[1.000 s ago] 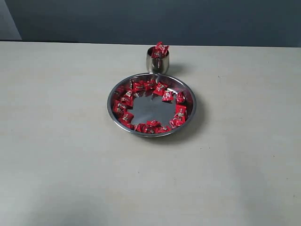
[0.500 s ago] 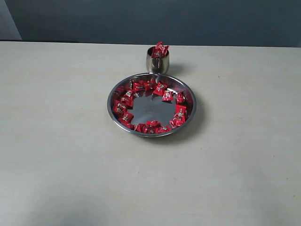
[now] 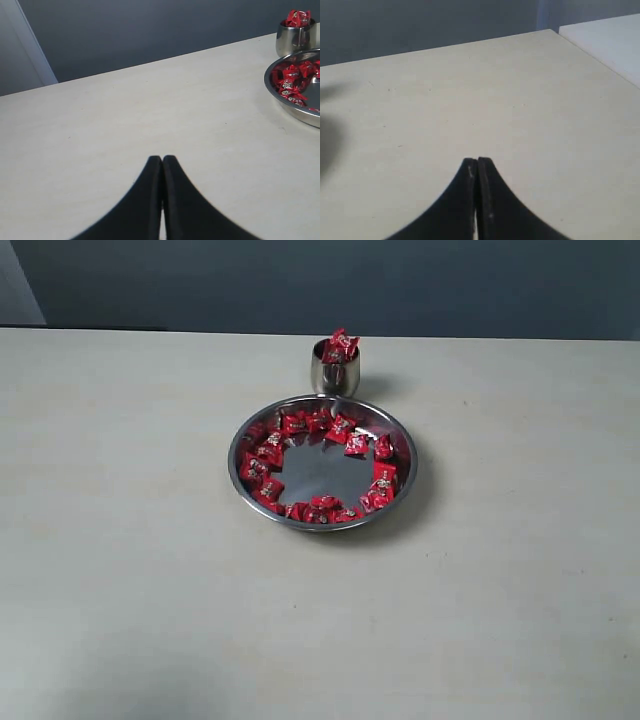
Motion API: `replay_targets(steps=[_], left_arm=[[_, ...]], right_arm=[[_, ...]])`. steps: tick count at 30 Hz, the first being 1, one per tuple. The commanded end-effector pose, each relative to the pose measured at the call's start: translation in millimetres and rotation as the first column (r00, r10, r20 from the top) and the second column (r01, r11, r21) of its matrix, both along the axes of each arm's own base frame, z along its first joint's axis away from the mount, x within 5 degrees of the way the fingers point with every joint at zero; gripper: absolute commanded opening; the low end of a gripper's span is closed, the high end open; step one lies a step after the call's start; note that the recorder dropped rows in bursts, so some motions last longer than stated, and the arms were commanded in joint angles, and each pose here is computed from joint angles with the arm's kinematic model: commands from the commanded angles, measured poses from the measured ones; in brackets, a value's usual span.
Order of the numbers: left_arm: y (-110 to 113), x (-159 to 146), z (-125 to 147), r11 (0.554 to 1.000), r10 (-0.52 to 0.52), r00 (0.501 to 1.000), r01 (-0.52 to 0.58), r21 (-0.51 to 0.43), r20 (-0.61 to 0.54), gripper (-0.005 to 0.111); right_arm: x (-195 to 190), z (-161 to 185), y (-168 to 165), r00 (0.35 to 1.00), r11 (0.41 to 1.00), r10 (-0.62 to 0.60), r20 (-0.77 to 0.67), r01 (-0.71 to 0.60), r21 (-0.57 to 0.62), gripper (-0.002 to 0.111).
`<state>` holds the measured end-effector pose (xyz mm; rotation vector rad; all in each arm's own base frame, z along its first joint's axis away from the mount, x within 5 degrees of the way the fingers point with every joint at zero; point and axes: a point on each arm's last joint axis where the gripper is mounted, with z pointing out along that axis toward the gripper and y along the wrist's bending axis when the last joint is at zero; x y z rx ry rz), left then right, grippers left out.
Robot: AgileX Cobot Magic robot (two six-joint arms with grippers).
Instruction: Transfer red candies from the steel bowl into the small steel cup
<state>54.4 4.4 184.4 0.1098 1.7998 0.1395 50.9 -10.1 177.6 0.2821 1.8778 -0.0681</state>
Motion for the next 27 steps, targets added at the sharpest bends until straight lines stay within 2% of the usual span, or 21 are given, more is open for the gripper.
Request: replay_targets(steps=[1,27], left_arm=[[-0.1,-0.2,1.2,1.0,0.0,1.0,0.0,-0.003,0.012,0.0],[-0.1,-0.2,1.2,1.0,0.0,1.0,0.0,-0.003,0.012,0.0]], right_arm=[[0.6,1.7,-0.9,0.999,1.0,-0.008,0.035,0.009,-0.015,-0.001],[0.7,2.0,-0.6,0.999,1.0,-0.006,0.039,0.007,-0.01,-0.001]])
